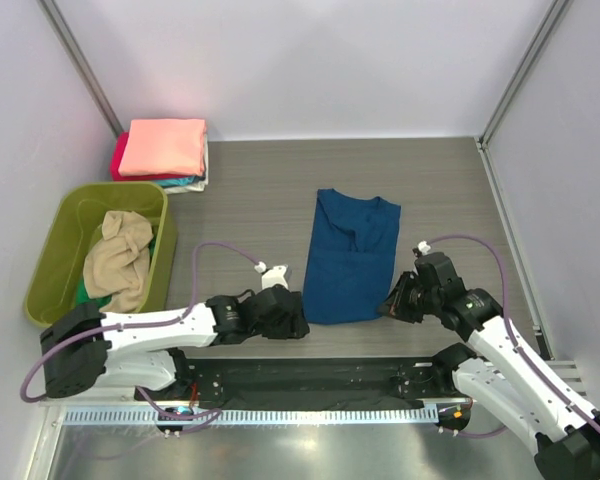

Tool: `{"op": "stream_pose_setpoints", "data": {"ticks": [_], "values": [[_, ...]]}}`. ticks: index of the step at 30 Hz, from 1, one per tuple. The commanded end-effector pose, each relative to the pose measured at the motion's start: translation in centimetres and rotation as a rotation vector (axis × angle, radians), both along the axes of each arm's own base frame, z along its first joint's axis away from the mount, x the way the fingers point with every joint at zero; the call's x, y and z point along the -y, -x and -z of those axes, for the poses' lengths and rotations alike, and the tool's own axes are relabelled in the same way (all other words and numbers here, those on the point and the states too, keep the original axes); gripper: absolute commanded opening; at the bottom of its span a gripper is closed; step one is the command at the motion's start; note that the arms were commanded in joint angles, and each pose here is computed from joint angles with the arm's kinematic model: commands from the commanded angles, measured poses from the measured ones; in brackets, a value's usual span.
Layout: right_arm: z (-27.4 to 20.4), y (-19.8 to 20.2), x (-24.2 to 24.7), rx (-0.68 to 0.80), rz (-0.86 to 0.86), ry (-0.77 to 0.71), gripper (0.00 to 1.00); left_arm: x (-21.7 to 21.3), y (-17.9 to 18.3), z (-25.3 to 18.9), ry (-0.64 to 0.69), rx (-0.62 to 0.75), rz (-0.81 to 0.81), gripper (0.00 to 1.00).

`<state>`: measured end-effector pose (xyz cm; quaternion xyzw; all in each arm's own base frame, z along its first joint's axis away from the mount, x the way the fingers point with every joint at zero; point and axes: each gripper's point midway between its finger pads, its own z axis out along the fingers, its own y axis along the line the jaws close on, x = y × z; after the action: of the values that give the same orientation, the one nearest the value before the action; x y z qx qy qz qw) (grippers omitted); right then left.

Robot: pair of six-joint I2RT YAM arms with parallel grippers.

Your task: Fold and stack the t-shirts

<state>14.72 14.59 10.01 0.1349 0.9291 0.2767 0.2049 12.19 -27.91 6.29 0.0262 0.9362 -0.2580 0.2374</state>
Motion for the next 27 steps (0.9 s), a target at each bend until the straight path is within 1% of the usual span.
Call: {"op": "stream_pose_setpoints", "data": {"ticks": [1,6,8,13,16,18,22,24,25,27], "values": [[0.3,0.3,0.2,-0.004,0.016,0.001,0.01,2.0,-2.0,-0.3,0.053,0.098,0.009,0.59],[0.9,0.7,0.4,-0.012,0.022,0.005,0.01,2.5,-2.2,2.6,-0.003,0.081,0.032,0.54],[1.2,0.7,0.5,-0.015,0.024,0.012,0.01,2.7,-2.4,3.1,-0.004,0.084,0.028,0.53],[1.5,0.7,0.7,-0.017,0.027,0.018,0.01,1.7,-3.1,4.8,-0.075,0.096,0.006,0.52],[1.7,0.8,0.7,-0.024,0.023,0.021,0.01,1.3,-3.5,5.2,-0.09,0.093,-0.007,0.49],[1.7,0.7,0.7,-0.021,0.024,0.025,0.01,1.3,-3.7,5.0,-0.088,0.1,-0.009,0.47],[1.8,0.7,0.8,-0.023,0.027,0.032,0.01,0.3,-3.4,4.5,-0.121,0.105,-0.005,0.46],[2.0,0.7,0.8,-0.027,0.027,0.036,0.01,0.0,-3.5,3.3,-0.111,0.119,-0.007,0.46],[2.1,0.7,0.9,-0.03,0.027,0.04,0.01,-0.8,-3.2,3.3,-0.14,0.112,-0.01,0.46],[2.3,0.7,0.9,-0.033,0.029,0.042,0.01,-1.4,-3.6,2.5,-0.146,0.139,-0.029,0.48]]}}
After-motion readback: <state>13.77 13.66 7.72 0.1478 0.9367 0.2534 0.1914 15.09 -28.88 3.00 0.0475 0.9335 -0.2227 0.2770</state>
